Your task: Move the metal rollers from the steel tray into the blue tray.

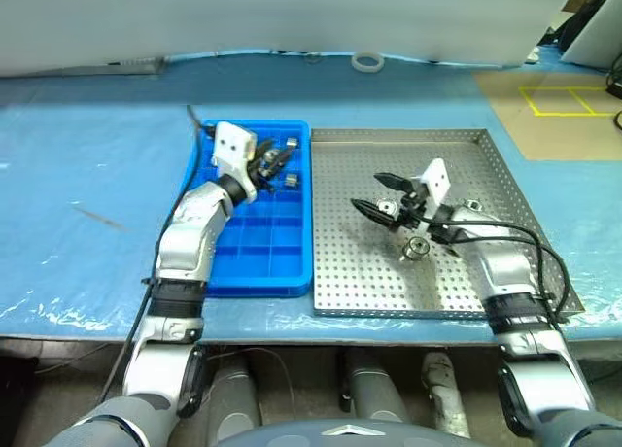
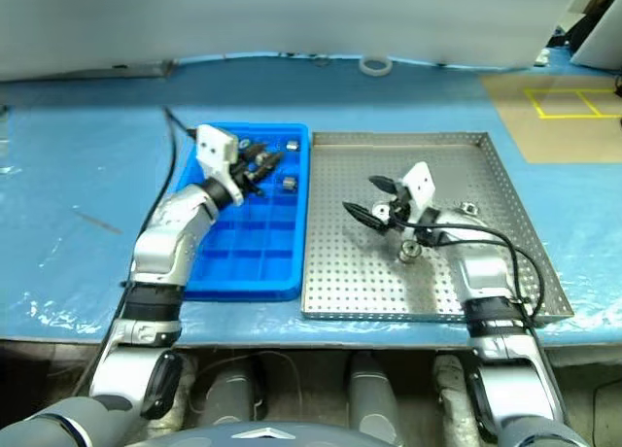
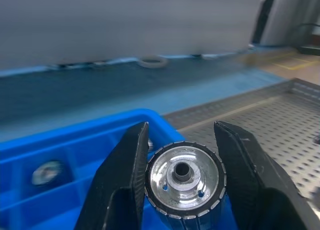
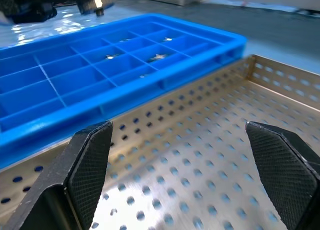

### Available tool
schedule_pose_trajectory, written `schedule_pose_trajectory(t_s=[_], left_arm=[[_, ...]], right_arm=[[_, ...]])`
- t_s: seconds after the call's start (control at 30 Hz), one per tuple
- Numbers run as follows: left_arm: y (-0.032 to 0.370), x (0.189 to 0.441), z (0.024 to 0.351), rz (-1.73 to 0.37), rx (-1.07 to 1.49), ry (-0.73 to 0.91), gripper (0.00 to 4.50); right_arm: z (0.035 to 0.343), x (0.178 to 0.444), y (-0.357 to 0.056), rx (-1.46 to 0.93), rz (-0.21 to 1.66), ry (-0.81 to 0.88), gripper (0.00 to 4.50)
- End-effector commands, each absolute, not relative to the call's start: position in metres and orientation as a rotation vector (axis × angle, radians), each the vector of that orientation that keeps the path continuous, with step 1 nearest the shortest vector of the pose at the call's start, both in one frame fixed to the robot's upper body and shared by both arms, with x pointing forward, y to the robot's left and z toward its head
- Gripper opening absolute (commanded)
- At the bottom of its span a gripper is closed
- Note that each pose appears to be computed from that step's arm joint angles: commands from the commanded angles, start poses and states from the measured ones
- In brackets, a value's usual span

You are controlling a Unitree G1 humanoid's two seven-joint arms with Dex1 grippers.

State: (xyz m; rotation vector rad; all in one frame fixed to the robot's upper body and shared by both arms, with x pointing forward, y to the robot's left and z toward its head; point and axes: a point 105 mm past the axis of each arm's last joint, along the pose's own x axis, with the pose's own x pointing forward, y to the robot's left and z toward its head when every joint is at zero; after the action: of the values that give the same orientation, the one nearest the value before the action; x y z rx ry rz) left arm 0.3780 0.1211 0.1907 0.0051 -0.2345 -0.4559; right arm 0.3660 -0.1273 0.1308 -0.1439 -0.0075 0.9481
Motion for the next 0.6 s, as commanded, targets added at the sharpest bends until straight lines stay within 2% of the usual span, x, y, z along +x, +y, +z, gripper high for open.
schedule_pose_trajectory(t_s=[0.03, 0.33, 0.6], left_arm=[[0.145, 0.369, 0.2, -0.304, 0.03, -0.299, 1.88], [0.179, 0.364, 0.148, -0.172, 0.033, -0.143, 1.88], [0.188, 0.379, 0.136, -0.144, 0.048, -0.091, 1.88]], right_arm=[[0.138, 0.369, -0.119, -0.179, 0.996, -0.045, 4.5], [0.136, 0.367, -0.113, -0.175, 1.016, -0.06, 4.5], [0.135, 0.361, -0.119, -0.172, 0.972, -0.064, 4.5]])
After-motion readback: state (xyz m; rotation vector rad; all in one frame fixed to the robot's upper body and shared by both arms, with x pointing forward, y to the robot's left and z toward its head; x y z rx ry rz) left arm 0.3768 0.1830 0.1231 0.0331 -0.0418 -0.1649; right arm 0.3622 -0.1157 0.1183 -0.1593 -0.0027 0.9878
